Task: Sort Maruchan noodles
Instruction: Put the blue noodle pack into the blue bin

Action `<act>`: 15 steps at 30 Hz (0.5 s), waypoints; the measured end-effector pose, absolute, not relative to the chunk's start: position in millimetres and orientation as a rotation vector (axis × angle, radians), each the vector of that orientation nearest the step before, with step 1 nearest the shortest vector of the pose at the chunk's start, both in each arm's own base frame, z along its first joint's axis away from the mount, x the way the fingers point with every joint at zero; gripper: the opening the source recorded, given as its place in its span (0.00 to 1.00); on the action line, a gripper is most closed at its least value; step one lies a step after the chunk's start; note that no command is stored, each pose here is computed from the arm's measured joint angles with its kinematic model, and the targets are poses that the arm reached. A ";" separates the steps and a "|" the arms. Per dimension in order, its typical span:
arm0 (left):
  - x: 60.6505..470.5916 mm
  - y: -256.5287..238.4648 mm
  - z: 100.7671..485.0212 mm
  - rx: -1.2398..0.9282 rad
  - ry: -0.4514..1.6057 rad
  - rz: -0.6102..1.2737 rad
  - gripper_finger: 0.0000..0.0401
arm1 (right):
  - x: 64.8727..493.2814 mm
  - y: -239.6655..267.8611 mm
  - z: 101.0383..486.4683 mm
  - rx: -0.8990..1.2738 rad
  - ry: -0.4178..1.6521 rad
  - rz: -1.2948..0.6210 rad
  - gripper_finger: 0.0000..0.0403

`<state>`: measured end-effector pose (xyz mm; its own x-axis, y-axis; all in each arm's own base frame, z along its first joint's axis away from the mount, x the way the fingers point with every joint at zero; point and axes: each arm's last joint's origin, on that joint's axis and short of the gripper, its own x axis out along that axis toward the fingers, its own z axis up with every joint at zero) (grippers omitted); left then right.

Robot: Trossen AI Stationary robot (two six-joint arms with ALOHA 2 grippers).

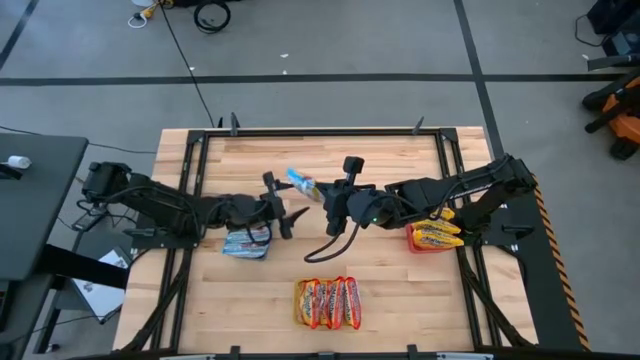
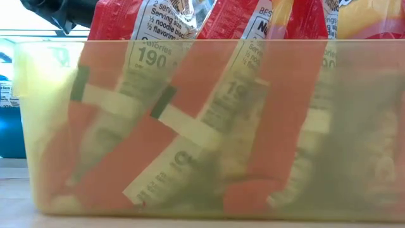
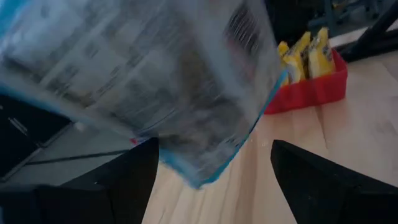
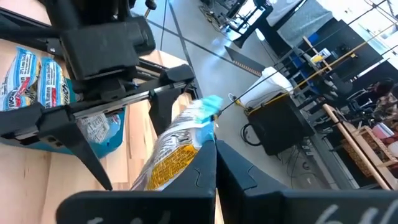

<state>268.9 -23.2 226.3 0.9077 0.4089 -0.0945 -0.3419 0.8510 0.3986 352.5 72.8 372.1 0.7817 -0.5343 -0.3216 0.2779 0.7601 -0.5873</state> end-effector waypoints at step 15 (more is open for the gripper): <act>273.3 8.9 224.2 0.121 0.139 0.187 0.78 | 352.6 73.0 372.1 -0.546 0.501 -0.453 0.01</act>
<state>273.3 8.9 224.2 0.9729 0.1933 -0.1266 -0.1766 0.9753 0.1325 352.6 73.0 372.1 0.7861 -0.5264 -0.3239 0.2699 0.7638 -0.5864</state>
